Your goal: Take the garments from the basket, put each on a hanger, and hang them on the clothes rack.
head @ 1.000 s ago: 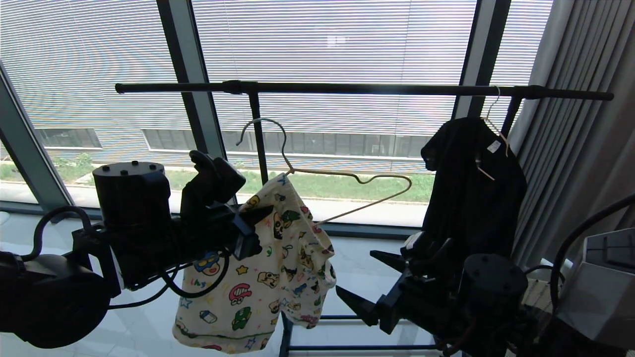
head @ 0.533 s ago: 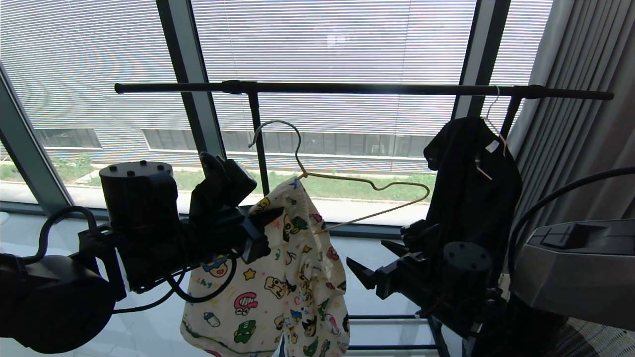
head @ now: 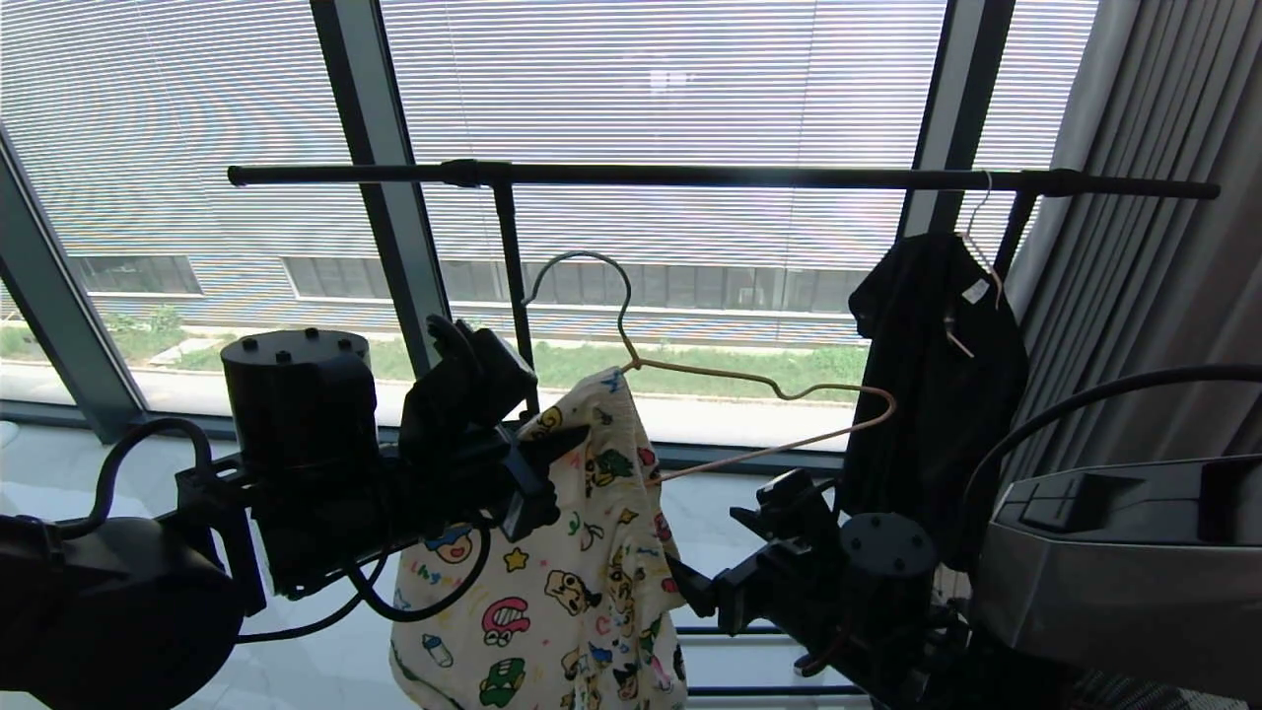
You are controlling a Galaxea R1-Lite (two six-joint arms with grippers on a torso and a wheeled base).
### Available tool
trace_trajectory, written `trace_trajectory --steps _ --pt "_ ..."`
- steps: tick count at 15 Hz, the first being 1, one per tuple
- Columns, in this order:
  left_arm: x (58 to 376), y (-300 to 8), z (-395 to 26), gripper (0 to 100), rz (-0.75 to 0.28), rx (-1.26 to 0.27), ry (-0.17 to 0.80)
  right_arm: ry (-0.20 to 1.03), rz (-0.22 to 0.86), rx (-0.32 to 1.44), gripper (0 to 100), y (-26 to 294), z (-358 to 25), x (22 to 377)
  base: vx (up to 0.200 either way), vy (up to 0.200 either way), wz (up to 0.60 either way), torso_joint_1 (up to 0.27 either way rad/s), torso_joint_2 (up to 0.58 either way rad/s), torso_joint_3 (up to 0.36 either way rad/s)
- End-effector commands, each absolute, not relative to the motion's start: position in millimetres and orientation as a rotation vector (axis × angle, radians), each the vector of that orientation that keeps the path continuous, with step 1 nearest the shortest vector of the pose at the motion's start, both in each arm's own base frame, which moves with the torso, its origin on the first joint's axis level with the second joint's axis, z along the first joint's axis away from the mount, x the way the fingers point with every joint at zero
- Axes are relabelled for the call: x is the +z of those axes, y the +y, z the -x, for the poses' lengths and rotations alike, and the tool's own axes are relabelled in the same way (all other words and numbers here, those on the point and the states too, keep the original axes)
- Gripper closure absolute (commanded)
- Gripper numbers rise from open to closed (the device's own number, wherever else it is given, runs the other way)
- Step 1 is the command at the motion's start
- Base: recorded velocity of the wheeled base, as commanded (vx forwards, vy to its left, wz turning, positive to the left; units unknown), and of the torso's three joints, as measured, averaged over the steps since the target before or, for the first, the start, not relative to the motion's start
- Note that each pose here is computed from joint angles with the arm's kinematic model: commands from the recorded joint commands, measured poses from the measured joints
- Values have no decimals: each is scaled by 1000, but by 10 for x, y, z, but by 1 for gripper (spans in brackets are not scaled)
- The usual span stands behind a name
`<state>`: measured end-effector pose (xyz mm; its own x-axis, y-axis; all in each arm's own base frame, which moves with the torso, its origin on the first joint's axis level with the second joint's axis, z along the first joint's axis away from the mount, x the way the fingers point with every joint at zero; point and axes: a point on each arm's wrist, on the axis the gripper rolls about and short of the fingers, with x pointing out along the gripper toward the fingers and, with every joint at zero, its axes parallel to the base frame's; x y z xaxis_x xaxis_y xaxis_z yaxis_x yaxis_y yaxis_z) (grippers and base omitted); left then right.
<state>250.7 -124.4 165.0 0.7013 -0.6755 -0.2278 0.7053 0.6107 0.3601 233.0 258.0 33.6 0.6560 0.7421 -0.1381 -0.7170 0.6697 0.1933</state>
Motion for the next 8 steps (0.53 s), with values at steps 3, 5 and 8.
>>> trace_trajectory --steps 3,5,8 --pt "1595 -1203 -2543 100 -453 -758 100 218 -114 866 0 2662 -2236 317 0 0 0 0 0 0" --pt "1625 -1204 -2524 100 -453 -759 89 231 -105 861 0 2674 -2228 263 0 0 0 0 0 0" --pt "1664 -1185 -2492 100 -451 -755 76 280 27 683 0 2512 -2344 -64 0 0 0 0 0 0"
